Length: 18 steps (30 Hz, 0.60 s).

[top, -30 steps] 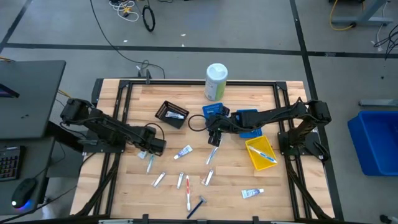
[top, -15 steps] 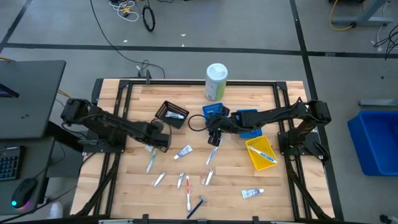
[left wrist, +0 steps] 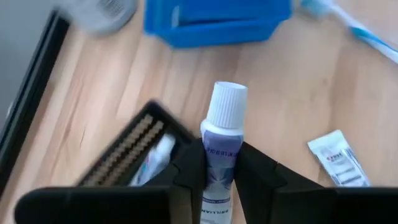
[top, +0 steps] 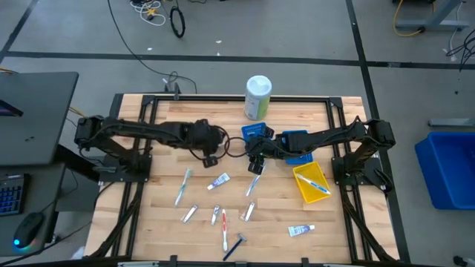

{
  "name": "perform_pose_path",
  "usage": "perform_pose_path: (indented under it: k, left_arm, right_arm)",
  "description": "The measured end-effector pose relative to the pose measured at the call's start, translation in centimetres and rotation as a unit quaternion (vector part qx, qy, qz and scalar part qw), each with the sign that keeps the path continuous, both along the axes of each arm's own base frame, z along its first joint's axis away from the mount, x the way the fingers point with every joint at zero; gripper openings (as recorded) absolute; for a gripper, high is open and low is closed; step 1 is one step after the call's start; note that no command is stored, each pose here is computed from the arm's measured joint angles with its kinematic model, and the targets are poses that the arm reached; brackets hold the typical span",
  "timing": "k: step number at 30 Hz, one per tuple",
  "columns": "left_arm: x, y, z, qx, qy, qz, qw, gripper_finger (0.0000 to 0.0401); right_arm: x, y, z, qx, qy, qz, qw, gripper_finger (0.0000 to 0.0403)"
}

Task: Pick & Place Travel size toiletries
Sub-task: Put the toothpaste into the black basket

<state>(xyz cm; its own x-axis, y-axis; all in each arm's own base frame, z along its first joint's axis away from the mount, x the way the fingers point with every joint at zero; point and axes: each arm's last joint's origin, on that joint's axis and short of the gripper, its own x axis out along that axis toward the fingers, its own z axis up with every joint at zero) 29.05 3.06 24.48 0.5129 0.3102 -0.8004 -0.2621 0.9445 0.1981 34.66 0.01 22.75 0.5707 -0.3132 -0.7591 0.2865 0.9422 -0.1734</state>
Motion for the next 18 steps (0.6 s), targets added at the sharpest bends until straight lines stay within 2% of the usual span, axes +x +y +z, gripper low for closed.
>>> perform_pose_path:
  k: [3, 6, 12, 18]
  left_arm:
    - [-0.1, 1.2, -0.3, 0.023, 0.015, -0.035, 0.999, 0.0084]
    - [-0.7, 2.6, -0.8, 0.043, 0.038, -0.017, 0.998, 0.0084]
    - [-2.1, 4.2, -2.9, 0.011, 0.069, 0.006, 0.998, 0.0093]
    - [-2.7, 4.4, -4.1, 0.01, 0.084, 0.011, 0.996, 0.0129]
  right_arm:
    - [0.0, 0.0, 0.0, 0.0, 0.0, 0.0, 1.0, 0.0206]
    - [0.0, 0.0, 0.0, 0.0, 0.0, 0.0, 1.0, 0.0207]
    - [0.0, 0.0, 0.0, 0.0, 0.0, 0.0, 1.0, 0.0199]
    - [0.0, 0.0, 0.0, 0.0, 0.0, 0.0, 1.0, 0.0189]
